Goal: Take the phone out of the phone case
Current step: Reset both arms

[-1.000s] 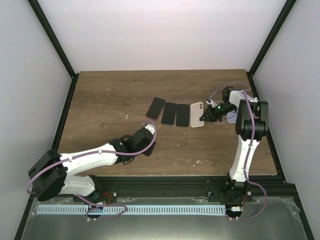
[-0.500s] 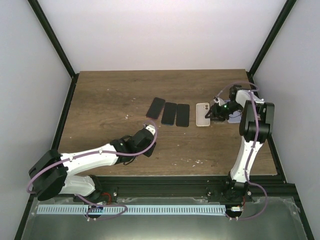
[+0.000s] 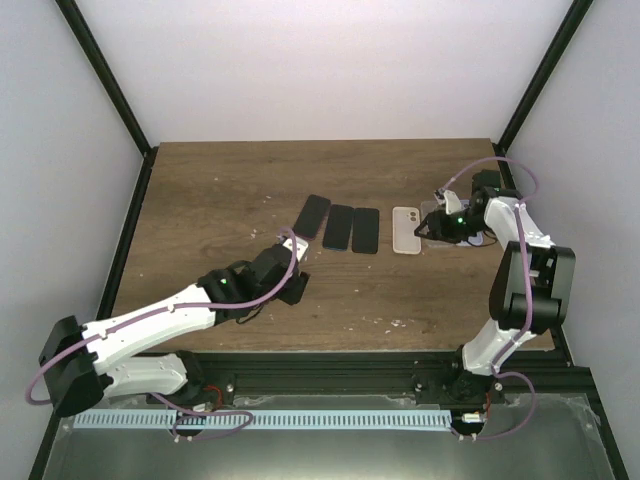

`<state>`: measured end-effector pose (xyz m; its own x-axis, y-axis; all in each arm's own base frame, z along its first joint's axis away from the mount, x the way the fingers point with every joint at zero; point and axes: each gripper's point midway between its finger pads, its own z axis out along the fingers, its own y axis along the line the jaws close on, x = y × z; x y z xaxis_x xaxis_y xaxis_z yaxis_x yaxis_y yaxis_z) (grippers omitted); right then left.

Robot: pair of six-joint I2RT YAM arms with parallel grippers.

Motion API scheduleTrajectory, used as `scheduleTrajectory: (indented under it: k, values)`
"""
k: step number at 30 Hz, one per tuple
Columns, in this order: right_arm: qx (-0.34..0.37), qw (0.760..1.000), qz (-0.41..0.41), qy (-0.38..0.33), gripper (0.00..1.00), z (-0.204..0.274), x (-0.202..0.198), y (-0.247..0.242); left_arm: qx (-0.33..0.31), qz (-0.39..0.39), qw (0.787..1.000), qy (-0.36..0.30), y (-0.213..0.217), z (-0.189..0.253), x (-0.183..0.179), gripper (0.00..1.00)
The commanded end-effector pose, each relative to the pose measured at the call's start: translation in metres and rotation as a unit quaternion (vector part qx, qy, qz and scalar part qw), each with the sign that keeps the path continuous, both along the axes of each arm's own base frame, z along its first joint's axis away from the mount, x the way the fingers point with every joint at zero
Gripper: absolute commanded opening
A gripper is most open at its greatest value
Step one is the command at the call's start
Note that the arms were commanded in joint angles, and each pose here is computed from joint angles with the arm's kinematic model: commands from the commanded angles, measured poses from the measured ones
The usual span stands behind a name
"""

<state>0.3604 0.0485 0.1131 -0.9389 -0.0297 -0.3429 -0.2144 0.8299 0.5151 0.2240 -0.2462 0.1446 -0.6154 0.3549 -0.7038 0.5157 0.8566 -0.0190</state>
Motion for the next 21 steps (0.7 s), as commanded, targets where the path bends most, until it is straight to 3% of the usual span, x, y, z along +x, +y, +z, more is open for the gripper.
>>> scheduleTrajectory:
  k: [1,5,10,13,15,16,21]
  values:
    - [0.025,0.994,0.028,-0.104,0.48,0.042,0.008,0.01,0.007,0.026,0.999,-0.021,0.017,0.045,0.009,0.69]
    - [0.036,0.981,0.031,-0.189,0.51,0.099,0.013,0.015,-0.04,0.068,0.997,0.028,0.04,0.072,0.035,0.7]
    - [-0.029,0.941,0.004,-0.338,0.61,0.175,0.02,0.001,-0.036,0.095,0.994,-0.049,0.066,0.128,0.07,0.73]
    - [-0.063,0.909,-0.052,-0.408,0.98,0.212,0.019,-0.014,-0.054,0.153,0.983,-0.091,0.086,0.15,0.085,0.73]
    - [-0.057,0.9,-0.108,-0.419,1.0,0.217,0.011,-0.023,-0.081,0.182,0.971,-0.129,0.095,0.157,0.093,0.75]
    - [-0.044,0.896,-0.116,-0.427,1.0,0.218,0.006,-0.021,-0.089,0.195,0.965,-0.149,0.099,0.155,0.096,0.82]
    - [0.027,0.881,-0.079,-0.465,1.0,0.206,-0.022,0.005,-0.058,0.247,0.951,-0.179,0.13,0.141,0.098,0.84]
